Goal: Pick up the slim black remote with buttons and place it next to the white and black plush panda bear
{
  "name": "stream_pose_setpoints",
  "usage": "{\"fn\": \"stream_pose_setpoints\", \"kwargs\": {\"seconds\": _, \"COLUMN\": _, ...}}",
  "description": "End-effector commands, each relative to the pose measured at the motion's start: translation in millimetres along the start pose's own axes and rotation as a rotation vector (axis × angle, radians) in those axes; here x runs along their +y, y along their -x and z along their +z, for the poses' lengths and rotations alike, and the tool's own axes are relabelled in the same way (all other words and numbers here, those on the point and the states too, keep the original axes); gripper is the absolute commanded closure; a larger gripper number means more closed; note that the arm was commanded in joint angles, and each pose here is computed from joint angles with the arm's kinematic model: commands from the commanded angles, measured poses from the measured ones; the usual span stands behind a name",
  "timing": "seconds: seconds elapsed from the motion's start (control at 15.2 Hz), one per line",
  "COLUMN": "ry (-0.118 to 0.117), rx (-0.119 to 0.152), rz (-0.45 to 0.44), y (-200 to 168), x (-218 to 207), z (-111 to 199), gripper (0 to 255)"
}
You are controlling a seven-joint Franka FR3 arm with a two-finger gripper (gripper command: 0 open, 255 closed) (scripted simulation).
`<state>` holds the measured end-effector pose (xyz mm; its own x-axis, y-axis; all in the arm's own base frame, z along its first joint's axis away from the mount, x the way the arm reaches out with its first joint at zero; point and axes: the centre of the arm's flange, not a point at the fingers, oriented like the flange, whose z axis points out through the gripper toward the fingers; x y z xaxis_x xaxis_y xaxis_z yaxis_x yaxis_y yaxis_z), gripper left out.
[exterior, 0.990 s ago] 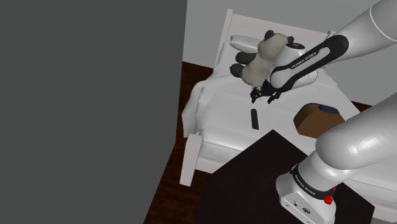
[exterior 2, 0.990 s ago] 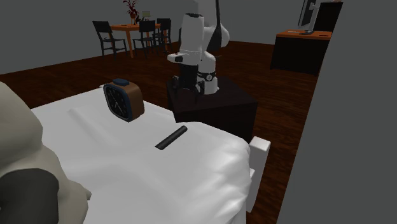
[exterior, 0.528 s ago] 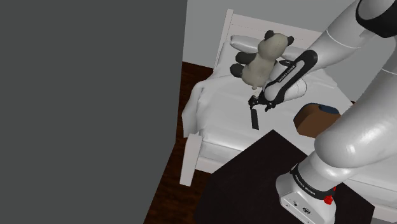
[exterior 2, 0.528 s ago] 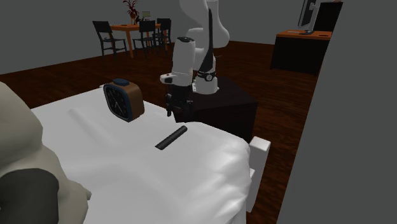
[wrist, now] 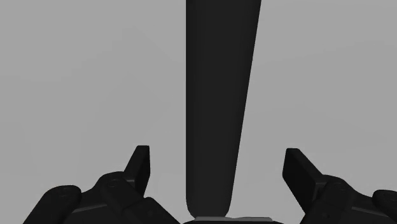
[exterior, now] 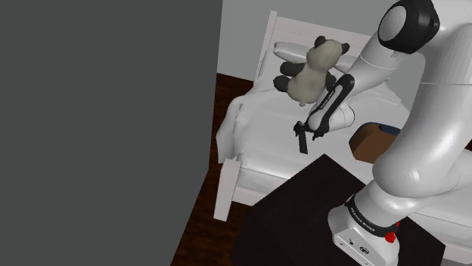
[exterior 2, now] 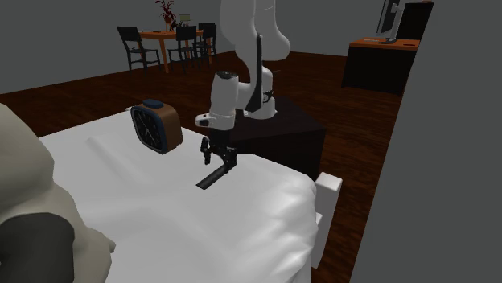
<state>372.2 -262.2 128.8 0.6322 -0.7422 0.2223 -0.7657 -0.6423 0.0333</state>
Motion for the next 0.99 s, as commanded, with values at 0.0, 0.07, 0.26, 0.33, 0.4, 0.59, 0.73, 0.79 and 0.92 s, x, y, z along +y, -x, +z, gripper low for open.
{"fn": "stream_pose_setpoints", "kwargs": {"seconds": 0.0, "ry": 0.0, "rx": 0.001, "rz": 0.001, "y": 0, "x": 0, "z": 11, "gripper": 0}}
{"fn": "stream_pose_setpoints", "kwargs": {"seconds": 0.07, "ry": 0.0, "rx": 0.001, "rz": 0.001, "y": 0, "x": 0, "z": 17, "gripper": 0}}
{"fn": "stream_pose_setpoints", "kwargs": {"seconds": 0.26, "ry": 0.0, "rx": 0.001, "rz": 0.001, "y": 0, "x": 0, "z": 25, "gripper": 0}}
{"fn": "stream_pose_setpoints", "kwargs": {"seconds": 0.33, "ry": 0.0, "rx": 0.001, "rz": 0.001, "y": 0, "x": 0, "z": 25, "gripper": 0}}
{"fn": "stream_pose_setpoints", "kwargs": {"seconds": 0.4, "ry": 0.0, "rx": 0.001, "rz": 0.001, "y": 0, "x": 0, "z": 25, "gripper": 0}}
{"fn": "stream_pose_setpoints", "kwargs": {"seconds": 0.59, "ry": 0.0, "rx": 0.001, "rz": 0.001, "y": 0, "x": 0, "z": 25, "gripper": 0}}
{"fn": "stream_pose_setpoints", "kwargs": {"seconds": 0.73, "ry": 0.0, "rx": 0.001, "rz": 0.001, "y": 0, "x": 0, "z": 25, "gripper": 255}}
{"fn": "stream_pose_setpoints", "kwargs": {"seconds": 0.79, "ry": 0.0, "rx": 0.001, "rz": 0.001, "y": 0, "x": 0, "z": 25, "gripper": 255}}
{"fn": "stream_pose_setpoints", "kwargs": {"seconds": 0.92, "ry": 0.0, "rx": 0.0, "rz": 0.001, "y": -1, "x": 0, "z": 25, "gripper": 255}}
